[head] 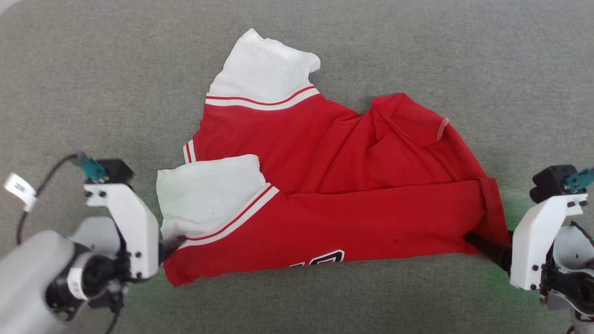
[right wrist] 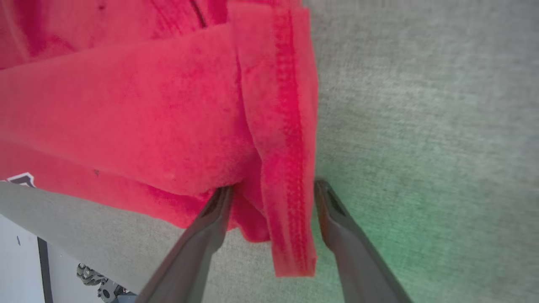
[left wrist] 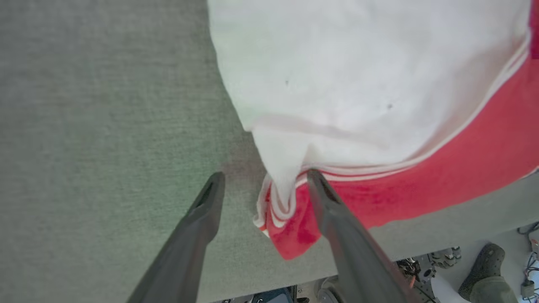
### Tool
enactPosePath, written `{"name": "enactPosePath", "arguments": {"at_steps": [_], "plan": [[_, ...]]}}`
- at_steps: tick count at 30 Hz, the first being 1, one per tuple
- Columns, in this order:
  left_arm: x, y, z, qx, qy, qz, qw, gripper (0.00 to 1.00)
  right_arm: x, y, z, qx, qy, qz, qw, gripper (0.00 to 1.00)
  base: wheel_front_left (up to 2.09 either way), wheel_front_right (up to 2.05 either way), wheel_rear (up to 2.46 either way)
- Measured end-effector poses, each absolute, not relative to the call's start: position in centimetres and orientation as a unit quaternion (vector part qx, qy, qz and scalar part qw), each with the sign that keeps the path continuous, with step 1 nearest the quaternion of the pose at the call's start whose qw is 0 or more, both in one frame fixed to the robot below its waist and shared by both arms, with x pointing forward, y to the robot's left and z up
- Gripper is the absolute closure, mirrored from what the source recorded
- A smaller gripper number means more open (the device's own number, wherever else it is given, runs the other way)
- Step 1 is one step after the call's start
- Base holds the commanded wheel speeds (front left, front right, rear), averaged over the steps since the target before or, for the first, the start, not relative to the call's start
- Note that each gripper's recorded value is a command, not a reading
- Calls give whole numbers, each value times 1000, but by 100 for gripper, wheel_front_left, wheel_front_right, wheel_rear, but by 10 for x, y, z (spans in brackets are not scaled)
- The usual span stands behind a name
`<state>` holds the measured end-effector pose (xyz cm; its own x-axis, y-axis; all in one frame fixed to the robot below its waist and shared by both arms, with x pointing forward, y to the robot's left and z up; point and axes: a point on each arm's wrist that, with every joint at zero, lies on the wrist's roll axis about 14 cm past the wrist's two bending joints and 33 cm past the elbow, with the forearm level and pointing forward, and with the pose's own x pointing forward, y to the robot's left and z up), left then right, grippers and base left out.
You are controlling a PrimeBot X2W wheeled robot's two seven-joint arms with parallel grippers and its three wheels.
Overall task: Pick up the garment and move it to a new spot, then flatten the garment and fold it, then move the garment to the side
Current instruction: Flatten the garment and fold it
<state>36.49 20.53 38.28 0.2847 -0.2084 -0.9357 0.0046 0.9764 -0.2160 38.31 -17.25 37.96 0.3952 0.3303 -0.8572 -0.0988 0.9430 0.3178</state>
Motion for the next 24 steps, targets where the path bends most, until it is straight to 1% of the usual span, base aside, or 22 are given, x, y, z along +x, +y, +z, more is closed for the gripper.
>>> {"name": "enactPosePath", "arguments": {"at_steps": [6, 12, 18, 24], "plan": [[391, 214, 410, -55, 567, -68, 819, 0, 394, -183, 394, 111, 493, 114, 856, 0, 0, 0, 0], [429, 215, 442, -9, 529, -79, 845, 0, 411, -183, 425, 121, 416, 115, 894, 0, 0, 0, 0], [474, 199, 464, 18, 490, -104, 865, 0, 431, -188, 464, 113, 305, 105, 940, 0, 0, 0, 0], [525, 175, 476, 31, 449, -136, 883, 0, 442, -191, 490, 106, 209, 94, 968, 0, 0, 0, 0]]}}
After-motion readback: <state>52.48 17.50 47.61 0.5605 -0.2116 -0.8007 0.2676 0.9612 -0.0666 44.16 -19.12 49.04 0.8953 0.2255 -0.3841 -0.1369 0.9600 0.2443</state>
